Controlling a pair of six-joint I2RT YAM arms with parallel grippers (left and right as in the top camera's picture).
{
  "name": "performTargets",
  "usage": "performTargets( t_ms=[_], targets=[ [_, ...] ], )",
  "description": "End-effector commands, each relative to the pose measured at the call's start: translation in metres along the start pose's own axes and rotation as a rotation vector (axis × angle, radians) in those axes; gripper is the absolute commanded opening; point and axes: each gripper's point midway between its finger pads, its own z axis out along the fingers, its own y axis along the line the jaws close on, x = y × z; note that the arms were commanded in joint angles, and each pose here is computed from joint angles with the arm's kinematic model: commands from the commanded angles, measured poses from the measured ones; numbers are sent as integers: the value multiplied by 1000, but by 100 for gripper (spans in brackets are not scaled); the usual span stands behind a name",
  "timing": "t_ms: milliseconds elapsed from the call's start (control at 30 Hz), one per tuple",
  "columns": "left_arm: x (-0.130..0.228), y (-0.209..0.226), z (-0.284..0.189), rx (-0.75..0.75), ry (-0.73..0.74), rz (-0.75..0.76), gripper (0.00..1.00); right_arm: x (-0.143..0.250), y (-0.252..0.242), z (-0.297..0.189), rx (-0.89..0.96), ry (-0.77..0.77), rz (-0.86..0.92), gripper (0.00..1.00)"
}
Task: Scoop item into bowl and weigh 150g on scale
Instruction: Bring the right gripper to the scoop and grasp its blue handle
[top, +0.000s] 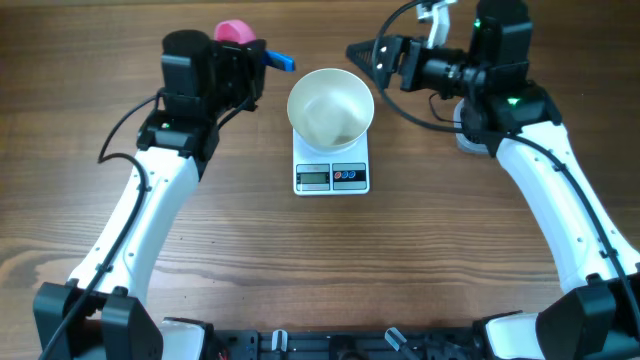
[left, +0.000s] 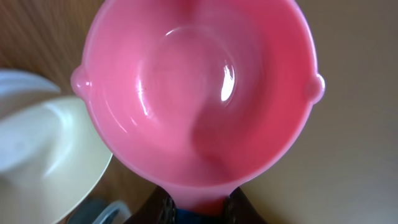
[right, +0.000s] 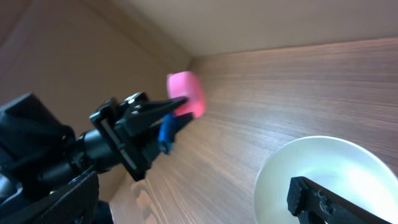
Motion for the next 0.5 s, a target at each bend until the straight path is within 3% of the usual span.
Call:
performTargets(
  t_ms=[0,467],
  targets=[
    [25,-4,3,11,81,14,4,-2,10,5,-8,-2,-96,100],
    [20,-6,5,21,33,18,4,-5,7,4,14,-19,-229,100]
  ],
)
